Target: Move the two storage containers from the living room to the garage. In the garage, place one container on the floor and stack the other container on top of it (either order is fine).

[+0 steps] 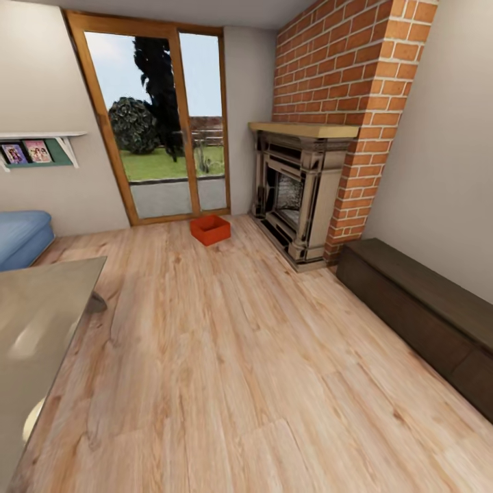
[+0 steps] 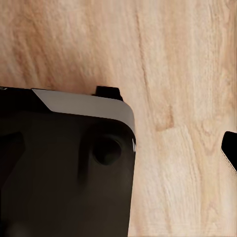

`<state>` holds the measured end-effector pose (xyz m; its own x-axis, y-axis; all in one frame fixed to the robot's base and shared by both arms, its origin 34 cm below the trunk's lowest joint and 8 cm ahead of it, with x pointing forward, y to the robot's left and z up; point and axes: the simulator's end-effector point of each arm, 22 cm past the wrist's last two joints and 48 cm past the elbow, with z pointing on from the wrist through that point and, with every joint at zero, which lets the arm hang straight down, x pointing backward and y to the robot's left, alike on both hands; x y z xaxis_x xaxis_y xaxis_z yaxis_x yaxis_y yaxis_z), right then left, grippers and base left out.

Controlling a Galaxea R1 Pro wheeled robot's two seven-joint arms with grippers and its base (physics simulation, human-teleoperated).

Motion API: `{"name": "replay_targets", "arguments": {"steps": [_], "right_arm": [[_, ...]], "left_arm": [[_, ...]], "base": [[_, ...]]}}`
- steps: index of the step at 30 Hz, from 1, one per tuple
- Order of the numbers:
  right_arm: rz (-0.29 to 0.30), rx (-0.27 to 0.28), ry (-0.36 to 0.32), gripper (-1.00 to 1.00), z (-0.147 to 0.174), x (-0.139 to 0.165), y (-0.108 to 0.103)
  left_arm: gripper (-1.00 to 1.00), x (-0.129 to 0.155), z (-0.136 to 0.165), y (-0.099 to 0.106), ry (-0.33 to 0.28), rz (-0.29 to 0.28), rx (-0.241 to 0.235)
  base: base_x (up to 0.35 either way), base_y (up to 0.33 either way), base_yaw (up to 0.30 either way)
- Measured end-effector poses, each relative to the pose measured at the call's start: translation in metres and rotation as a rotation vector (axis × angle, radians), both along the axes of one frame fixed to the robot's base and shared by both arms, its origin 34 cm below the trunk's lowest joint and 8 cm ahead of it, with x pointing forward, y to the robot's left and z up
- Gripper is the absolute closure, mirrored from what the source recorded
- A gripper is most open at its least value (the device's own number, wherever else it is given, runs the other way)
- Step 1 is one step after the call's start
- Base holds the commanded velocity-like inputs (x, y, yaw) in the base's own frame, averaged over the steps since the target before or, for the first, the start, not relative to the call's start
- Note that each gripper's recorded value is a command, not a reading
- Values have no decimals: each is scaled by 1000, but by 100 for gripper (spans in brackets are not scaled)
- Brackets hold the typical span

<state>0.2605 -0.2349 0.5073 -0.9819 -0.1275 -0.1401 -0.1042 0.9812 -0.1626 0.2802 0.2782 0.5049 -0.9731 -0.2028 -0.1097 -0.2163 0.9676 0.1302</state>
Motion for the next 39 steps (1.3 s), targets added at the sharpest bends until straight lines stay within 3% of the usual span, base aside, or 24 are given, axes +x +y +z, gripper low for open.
{"name": "replay_targets", "arguments": {"steps": [39], "right_arm": [[0,0,0,-100,0,0,0]], "left_arm": [[-100,0,0,0,1,0,0]], "base": [[324,0,0]]}}
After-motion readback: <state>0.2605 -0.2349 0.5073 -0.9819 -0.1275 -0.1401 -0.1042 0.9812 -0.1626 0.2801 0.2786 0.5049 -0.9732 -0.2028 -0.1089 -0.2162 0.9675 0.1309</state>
